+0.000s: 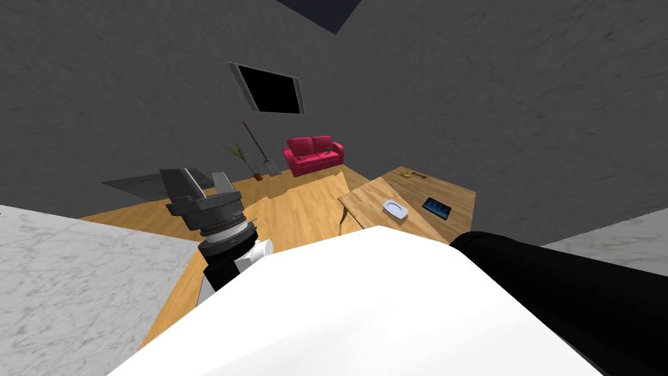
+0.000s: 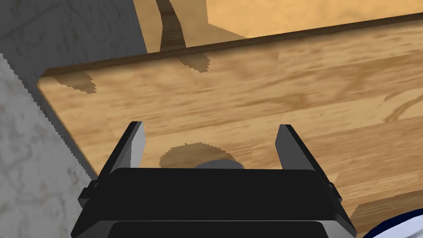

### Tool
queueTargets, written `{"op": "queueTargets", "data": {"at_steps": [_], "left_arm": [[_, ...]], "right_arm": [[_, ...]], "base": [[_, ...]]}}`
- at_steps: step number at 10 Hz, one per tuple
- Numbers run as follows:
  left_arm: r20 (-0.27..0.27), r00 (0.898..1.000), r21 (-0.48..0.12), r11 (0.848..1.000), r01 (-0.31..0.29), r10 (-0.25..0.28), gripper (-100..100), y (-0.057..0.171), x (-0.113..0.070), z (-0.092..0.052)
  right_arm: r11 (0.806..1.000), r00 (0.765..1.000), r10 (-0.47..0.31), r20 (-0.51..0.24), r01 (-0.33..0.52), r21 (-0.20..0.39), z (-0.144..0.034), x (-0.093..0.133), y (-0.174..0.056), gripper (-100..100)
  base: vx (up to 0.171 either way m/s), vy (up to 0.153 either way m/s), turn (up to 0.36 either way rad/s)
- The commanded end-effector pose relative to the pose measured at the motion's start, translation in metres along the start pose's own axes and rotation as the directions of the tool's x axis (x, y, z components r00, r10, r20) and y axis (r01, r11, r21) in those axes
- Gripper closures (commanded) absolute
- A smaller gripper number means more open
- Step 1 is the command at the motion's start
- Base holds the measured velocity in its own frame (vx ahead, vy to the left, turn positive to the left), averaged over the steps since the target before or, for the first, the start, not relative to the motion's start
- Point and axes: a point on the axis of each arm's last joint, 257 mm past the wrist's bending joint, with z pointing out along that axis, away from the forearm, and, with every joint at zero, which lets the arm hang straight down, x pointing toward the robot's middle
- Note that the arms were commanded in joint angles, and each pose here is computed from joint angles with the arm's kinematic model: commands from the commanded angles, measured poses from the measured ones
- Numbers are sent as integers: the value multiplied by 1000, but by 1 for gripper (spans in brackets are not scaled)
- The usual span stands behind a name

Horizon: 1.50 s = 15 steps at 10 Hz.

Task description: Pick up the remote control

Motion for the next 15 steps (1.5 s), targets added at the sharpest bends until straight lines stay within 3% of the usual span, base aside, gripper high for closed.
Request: {"op": "queueTargets", "data": {"at_steps": [1, 7, 12, 13, 14, 15], "left_arm": [[0, 1000, 0, 1000, 0, 0, 0, 0, 0, 0], [0, 1000, 0, 1000, 0, 0, 0, 0, 0, 0], [0, 1000, 0, 1000, 0, 0, 0, 0, 0, 0], [0, 1000, 0, 1000, 0, 0, 0, 0, 0, 0], [0, 1000, 0, 1000, 0, 0, 0, 0, 0, 0], [0, 1000, 0, 1000, 0, 0, 0, 0, 0, 0]], "right_arm": [[998, 1000, 18, 17, -19, 55, -5, -14, -19, -100], [984, 995, 76, 70, -86, 155, -8, -47, -45, -100], [976, 990, 100, 97, -117, 185, -7, -60, -51, -100], [975, 990, 103, 99, -120, 186, -7, -61, -51, 0], [974, 988, 113, 102, -130, 186, 2, -53, -54, -100], [973, 988, 117, 103, -135, 186, 7, -49, -55, -100]], "base": [[-19, -47, 410], [-31, -55, 228], [-51, -40, 121], [0, 0, 0], [-14, -24, 75], [-22, -47, 97]]}}
